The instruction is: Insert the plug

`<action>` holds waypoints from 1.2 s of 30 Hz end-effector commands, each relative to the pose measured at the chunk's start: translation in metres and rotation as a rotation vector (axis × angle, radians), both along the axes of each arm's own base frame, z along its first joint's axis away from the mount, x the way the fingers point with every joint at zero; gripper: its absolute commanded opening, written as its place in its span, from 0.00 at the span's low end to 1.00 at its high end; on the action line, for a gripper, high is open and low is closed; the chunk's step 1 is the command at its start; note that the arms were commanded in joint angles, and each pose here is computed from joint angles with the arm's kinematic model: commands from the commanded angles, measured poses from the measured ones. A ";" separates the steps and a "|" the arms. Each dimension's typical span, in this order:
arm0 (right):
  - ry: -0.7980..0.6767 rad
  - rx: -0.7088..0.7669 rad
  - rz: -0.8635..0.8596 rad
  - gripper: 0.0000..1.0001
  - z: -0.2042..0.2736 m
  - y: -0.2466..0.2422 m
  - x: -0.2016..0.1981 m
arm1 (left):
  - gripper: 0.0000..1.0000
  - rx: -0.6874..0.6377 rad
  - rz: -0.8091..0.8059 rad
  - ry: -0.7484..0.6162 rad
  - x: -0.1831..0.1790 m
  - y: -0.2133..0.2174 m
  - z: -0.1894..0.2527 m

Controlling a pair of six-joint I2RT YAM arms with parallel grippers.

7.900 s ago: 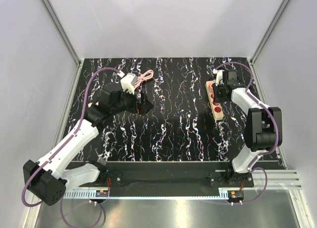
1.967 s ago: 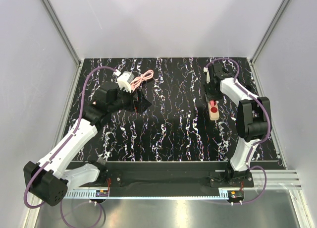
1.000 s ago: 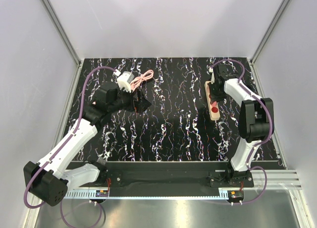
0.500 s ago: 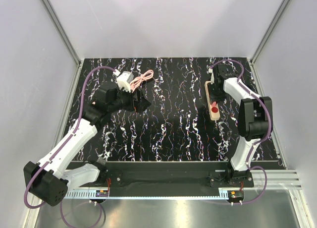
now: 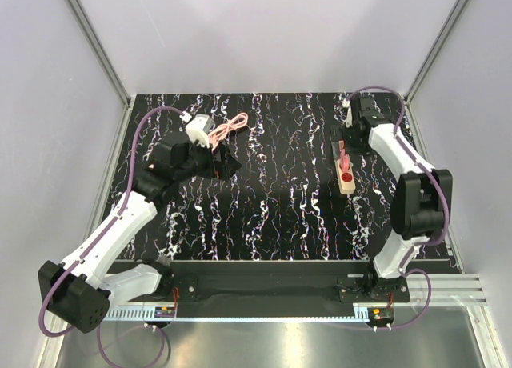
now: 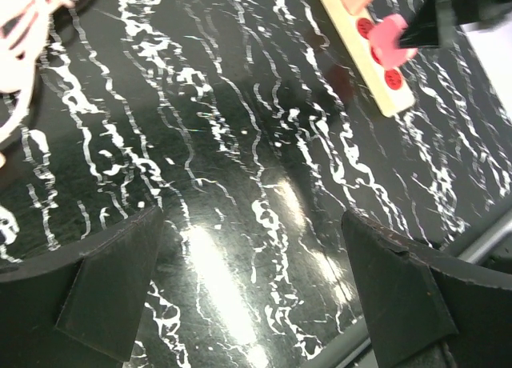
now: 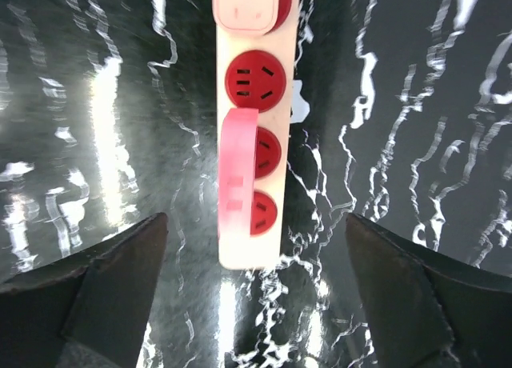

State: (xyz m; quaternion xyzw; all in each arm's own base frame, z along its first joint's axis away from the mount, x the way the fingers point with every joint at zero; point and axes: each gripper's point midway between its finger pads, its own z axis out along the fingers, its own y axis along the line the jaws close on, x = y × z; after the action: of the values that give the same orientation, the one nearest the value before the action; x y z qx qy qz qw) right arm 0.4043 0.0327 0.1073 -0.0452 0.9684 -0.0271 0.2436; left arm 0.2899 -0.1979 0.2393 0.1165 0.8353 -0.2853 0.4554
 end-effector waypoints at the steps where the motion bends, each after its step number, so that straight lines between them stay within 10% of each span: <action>1: -0.170 0.053 0.017 1.00 0.066 0.010 0.001 | 0.99 0.001 0.093 -0.066 0.013 0.013 0.014; 11: -0.393 0.340 -0.033 1.00 0.131 0.072 -0.049 | 0.99 0.016 0.542 -0.005 0.042 0.080 0.002; 13: -0.386 0.419 -0.206 1.00 0.130 0.075 -0.054 | 0.99 -0.009 0.629 0.046 0.043 0.095 -0.002; 23: -0.242 0.707 0.012 1.00 0.124 0.138 -0.114 | 0.99 -0.081 1.210 0.238 0.043 0.253 -0.049; 36: -0.178 0.735 0.136 1.00 0.111 0.146 -0.142 | 0.97 -0.062 1.172 0.548 0.060 0.249 -0.136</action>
State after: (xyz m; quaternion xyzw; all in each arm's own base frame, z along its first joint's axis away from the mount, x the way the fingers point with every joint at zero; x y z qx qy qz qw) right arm 0.2662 0.1729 0.2032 0.0112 0.8985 0.3120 0.3086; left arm 0.3361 0.0575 0.1001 -0.4483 0.8386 -0.0030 0.3095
